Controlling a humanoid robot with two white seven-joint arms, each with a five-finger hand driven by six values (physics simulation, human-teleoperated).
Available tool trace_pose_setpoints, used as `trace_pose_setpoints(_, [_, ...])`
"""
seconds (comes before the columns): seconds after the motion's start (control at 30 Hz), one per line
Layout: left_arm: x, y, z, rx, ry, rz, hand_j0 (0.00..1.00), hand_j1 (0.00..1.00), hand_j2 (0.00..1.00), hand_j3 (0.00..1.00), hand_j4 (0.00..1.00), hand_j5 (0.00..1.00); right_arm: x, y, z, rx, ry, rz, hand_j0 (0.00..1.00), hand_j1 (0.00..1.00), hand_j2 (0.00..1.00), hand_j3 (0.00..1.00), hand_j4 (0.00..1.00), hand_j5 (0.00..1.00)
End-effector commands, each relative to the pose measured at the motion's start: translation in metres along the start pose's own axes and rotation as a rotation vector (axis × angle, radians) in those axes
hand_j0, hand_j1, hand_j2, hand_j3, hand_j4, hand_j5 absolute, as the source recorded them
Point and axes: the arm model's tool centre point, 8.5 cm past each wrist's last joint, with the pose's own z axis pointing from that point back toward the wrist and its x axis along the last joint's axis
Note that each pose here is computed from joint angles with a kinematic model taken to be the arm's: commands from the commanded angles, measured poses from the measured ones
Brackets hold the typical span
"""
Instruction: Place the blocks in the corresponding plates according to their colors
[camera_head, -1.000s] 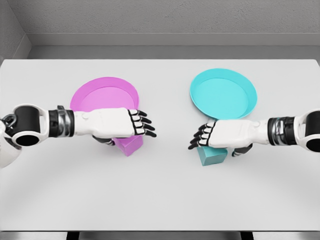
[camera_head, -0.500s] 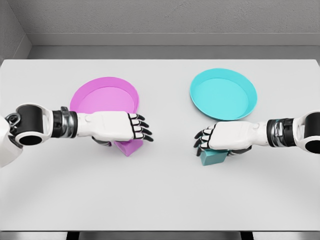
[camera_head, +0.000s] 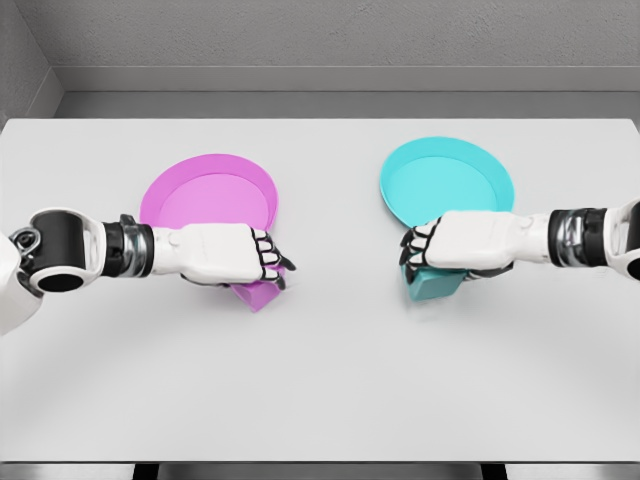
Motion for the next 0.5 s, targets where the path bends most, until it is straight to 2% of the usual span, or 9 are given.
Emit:
trace_pose_setpoints(0.0, [0.001,-0.002,-0.001,-0.013,0.001,-0.011,0.65,0.65,0.65,0.65,0.65,0.65,-0.004,-0.003,0.004,-0.01,0.015,-0.008,0.63,0.63,0.63,0.63,0.63,0.63])
trace_pose_setpoints(0.17, [0.002,-0.002,-0.002,-0.011,-0.004,-0.006,0.52,0.52,0.52,0.52,0.52,0.52,-0.021,-0.013,0.014,-0.029,0.066,-0.009,0.63,0.63,0.63,0.63,0.63,0.63])
trace_pose_setpoints(0.27, [0.002,0.0,-0.001,0.001,-0.009,-0.003,0.51,0.51,0.51,0.51,0.51,0.51,-0.033,-0.024,0.025,-0.06,0.109,-0.005,0.63,0.63,0.63,0.63,0.63,0.63])
trace_pose_setpoints(0.37, [0.007,0.005,-0.002,0.031,-0.031,0.01,0.51,0.51,0.51,0.51,0.51,0.51,-0.042,-0.025,0.029,-0.063,0.135,-0.015,0.63,0.63,0.63,0.63,0.63,0.63])
trace_pose_setpoints(0.47, [0.005,0.007,0.004,0.054,-0.029,0.033,0.51,0.51,0.51,0.51,0.51,0.51,-0.057,-0.03,0.036,-0.07,0.205,-0.047,0.63,0.63,0.63,0.63,0.63,0.63])
